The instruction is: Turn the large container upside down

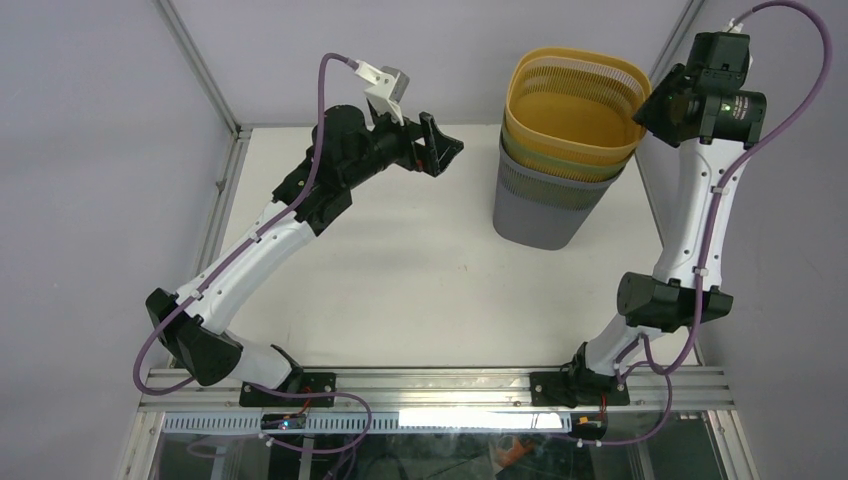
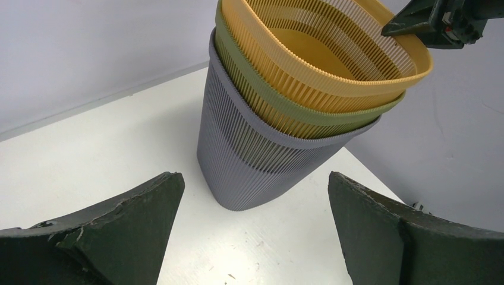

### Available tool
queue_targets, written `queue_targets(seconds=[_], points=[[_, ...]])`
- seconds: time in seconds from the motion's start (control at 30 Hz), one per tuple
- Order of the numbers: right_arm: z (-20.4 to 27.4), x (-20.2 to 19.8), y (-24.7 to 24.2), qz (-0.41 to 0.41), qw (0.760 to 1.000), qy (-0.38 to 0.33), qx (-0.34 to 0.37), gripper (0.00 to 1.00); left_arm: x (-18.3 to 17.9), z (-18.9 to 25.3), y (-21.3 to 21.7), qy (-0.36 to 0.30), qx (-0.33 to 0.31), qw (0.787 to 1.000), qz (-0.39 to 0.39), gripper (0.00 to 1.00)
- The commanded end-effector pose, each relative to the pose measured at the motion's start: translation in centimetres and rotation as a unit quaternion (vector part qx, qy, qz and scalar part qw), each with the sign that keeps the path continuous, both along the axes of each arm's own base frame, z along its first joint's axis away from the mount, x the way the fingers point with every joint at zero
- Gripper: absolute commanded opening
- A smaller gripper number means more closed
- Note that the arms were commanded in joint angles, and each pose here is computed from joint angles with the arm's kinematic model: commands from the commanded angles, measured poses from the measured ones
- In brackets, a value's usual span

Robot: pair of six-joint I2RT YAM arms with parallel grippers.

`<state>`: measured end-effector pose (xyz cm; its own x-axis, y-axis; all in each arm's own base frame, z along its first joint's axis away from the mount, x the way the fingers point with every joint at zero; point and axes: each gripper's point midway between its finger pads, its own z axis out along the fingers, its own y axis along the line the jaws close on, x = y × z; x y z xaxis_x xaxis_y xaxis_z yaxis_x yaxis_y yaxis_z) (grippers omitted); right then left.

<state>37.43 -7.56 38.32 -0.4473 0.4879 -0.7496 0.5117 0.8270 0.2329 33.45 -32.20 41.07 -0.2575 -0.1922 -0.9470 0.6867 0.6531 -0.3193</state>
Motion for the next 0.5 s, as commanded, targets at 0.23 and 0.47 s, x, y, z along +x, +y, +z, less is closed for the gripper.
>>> queue_targets(seconds=[0.23, 0.47], points=[[1.4, 0.2, 1.4, 0.05, 0.999, -0.016, -0.008, 0.29, -0.9, 1.1, -0.4, -0.009, -0.019, 1.0, -0.018, 0.99], [1.0, 0.5, 2.0, 0.052, 0.998, 0.0, -0.033, 0.12, -0.8, 0.8, -0.6, -0.004, -0.019, 1.0, -0.022, 0.99]])
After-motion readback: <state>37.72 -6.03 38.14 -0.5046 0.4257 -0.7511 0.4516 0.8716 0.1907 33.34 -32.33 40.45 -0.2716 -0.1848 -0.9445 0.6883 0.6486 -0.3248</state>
